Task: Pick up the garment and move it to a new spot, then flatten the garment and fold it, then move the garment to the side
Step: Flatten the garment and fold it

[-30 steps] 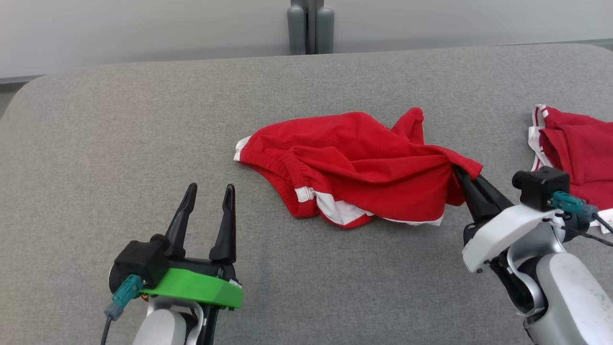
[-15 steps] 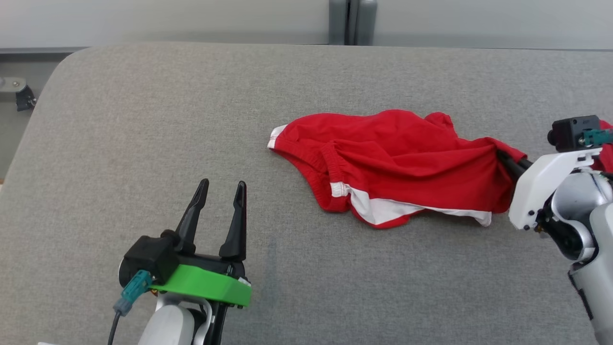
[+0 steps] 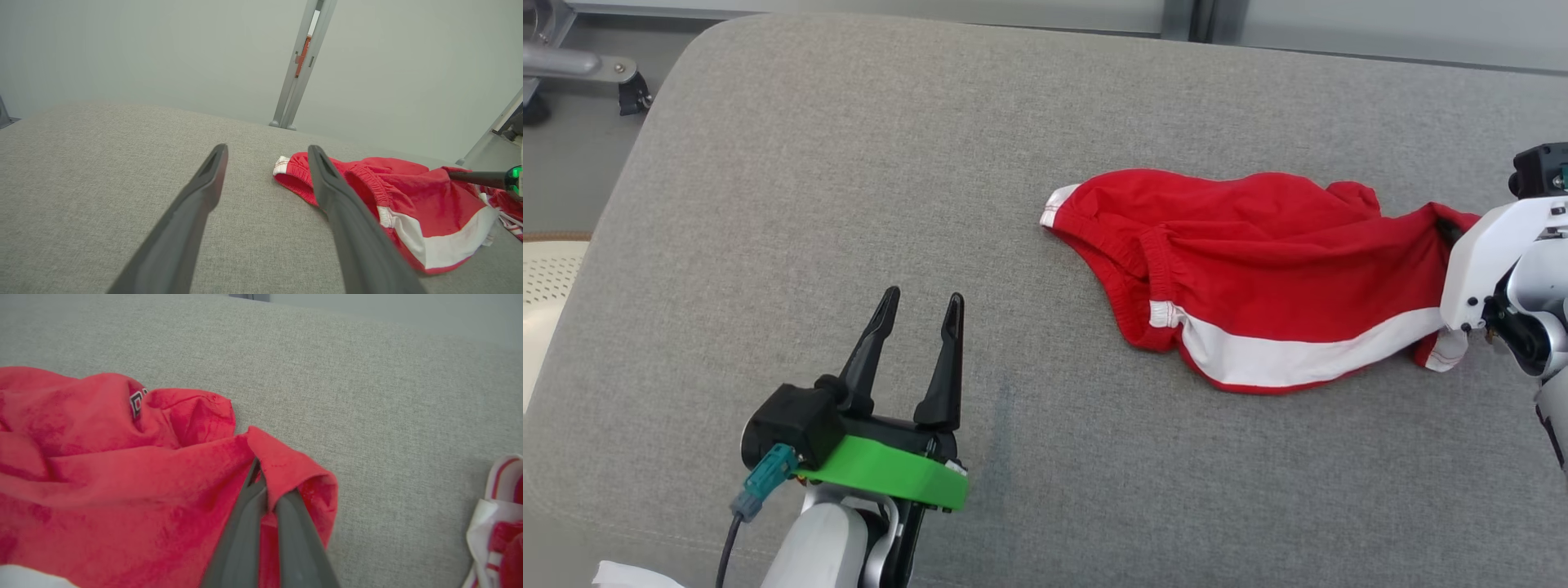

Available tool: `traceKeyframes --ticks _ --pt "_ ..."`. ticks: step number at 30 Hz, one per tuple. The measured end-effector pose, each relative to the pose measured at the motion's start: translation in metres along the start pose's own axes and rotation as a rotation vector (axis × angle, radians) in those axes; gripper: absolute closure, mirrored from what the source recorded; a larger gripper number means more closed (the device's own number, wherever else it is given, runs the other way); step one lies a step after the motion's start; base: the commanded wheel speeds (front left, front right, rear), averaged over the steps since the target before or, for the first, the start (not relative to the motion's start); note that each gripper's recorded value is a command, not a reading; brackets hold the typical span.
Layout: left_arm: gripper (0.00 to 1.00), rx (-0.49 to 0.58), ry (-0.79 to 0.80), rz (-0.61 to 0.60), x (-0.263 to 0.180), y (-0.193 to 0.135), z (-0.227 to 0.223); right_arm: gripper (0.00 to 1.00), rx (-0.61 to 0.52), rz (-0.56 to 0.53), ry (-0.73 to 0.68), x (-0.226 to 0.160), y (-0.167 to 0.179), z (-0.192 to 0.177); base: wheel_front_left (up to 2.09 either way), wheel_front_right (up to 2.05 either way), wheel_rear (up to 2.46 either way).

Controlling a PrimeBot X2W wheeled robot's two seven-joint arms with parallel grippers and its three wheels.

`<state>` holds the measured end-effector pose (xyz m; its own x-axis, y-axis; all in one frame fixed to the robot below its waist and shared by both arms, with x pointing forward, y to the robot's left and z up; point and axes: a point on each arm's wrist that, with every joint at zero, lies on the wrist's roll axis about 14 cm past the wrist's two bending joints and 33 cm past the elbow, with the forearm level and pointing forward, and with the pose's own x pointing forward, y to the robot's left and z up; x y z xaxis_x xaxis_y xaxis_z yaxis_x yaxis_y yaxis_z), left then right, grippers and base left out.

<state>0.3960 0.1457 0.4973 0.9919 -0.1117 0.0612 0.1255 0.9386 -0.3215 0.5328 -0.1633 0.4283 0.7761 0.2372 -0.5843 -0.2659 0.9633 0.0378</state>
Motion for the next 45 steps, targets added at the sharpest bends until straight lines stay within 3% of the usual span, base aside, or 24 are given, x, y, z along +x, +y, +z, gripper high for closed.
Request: traceKeyframes --ticks 1,8,15,21,29,39,45 --pt "0.0 0.001 0.0 0.003 0.0 0.001 0.0 0.0 -0.005 0.002 -0.003 0.003 0.001 0.001 0.0 0.0 0.0" --pt "0.0 0.002 0.003 0.004 0.0 0.002 -0.001 0.0 -0.013 -0.024 -0.064 0.011 -0.004 0.009 0.0 0.0 0.0" --pt "0.0 0.009 -0.005 -0.028 0.002 -0.009 0.001 0.0 -0.041 -0.074 -0.079 -0.006 -0.023 0.001 0.0 0.0 0.0" --pt "0.0 0.0 -0.013 -0.068 0.004 -0.022 0.002 0.0 -0.036 -0.091 -0.276 -0.037 -0.031 0.028 0.0 0.0 0.0" --pt "0.0 -0.072 -0.022 -0.124 0.007 -0.044 0.004 0.0 -0.006 -0.032 -0.514 -0.091 -0.012 0.022 0.0 0.0 0.0" --pt "0.0 -0.094 -0.013 -0.213 0.015 -0.074 0.0 0.0 0.188 -0.111 -0.617 -0.139 -0.005 -0.033 0.0 0.0 0.0" --pt "0.0 -0.102 0.023 -0.245 0.019 -0.084 -0.012 0.0 0.222 -0.14 -0.614 -0.145 0.001 -0.047 0.0 0.0 0.0"
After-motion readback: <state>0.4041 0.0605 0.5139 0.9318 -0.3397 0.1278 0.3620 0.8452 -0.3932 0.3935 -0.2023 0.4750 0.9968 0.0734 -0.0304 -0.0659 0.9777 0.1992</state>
